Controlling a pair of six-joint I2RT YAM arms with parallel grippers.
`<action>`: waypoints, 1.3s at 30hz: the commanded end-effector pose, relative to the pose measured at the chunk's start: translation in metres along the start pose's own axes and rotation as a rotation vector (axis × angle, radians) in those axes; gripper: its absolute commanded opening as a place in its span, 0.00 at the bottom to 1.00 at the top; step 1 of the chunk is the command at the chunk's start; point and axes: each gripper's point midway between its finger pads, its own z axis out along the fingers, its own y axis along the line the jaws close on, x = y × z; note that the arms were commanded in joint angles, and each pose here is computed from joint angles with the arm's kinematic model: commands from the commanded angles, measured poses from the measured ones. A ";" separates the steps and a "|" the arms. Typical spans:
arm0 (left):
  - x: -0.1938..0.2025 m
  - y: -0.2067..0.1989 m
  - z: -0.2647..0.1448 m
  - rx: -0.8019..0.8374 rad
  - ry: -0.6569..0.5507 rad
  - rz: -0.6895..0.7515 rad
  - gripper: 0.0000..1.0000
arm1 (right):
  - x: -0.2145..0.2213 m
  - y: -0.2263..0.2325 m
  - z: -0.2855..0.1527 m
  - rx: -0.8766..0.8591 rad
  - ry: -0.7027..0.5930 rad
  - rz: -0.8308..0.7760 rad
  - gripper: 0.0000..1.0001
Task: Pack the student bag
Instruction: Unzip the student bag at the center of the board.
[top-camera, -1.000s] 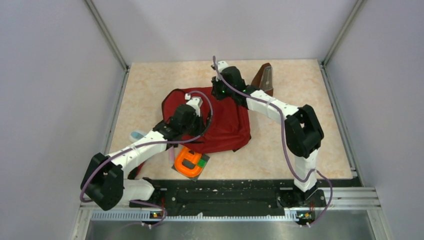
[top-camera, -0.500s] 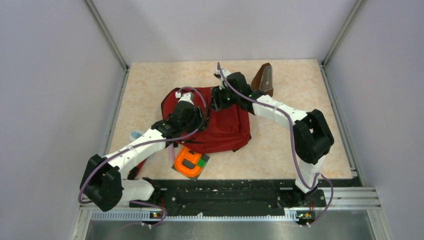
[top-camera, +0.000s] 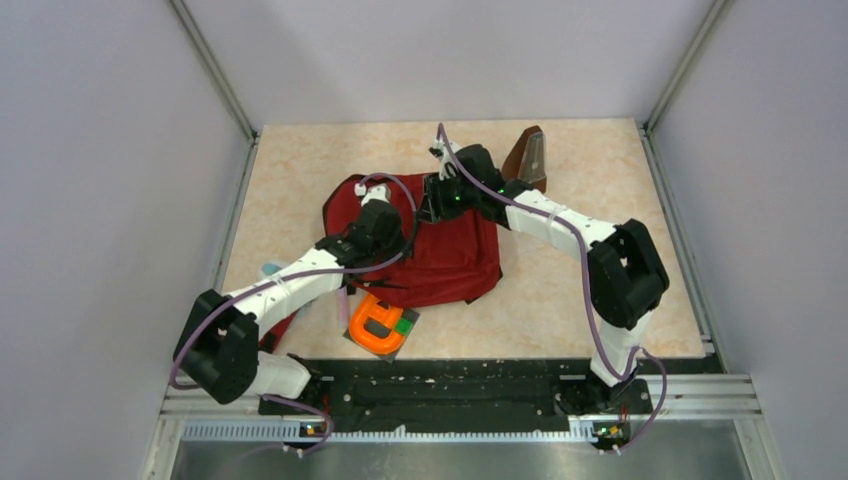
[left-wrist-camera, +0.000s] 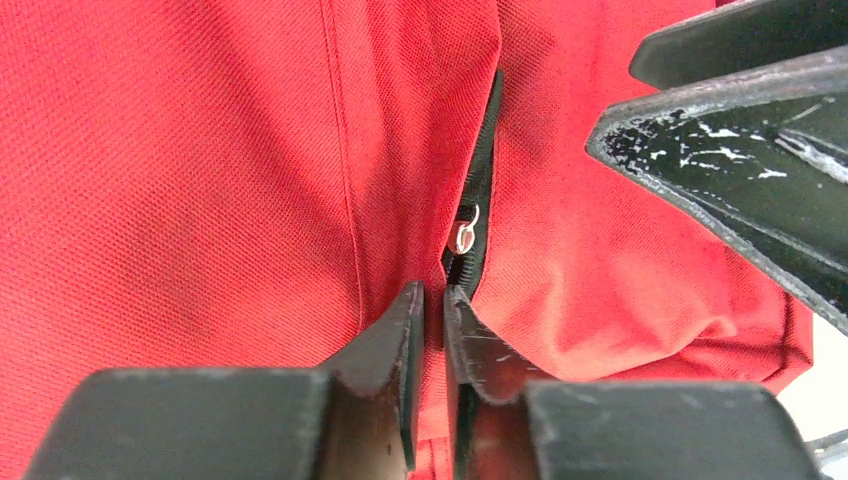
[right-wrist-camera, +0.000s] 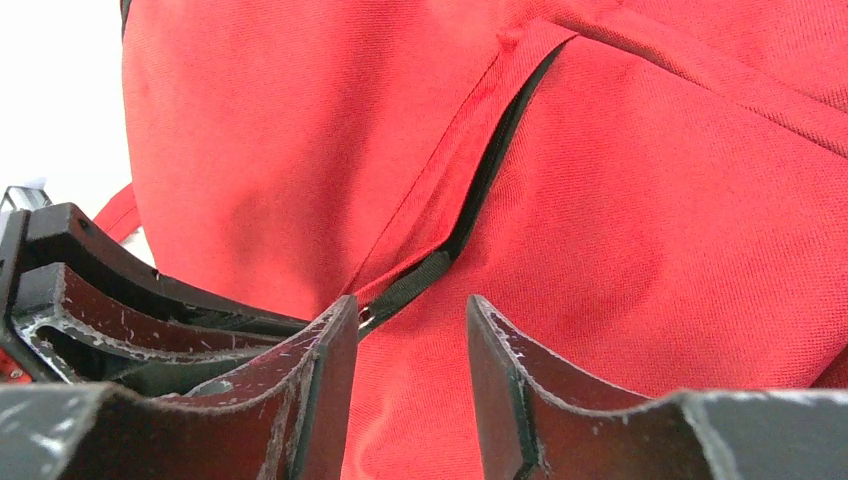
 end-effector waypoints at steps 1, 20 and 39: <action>-0.021 -0.010 -0.007 0.012 -0.063 -0.019 0.09 | -0.015 0.012 -0.006 -0.019 -0.029 -0.002 0.43; -0.006 -0.003 -0.016 0.054 -0.079 -0.173 0.00 | 0.010 0.016 0.035 0.063 0.084 -0.056 0.34; 0.000 -0.006 -0.014 0.070 -0.052 -0.161 0.00 | 0.034 0.019 0.063 0.079 0.187 -0.090 0.34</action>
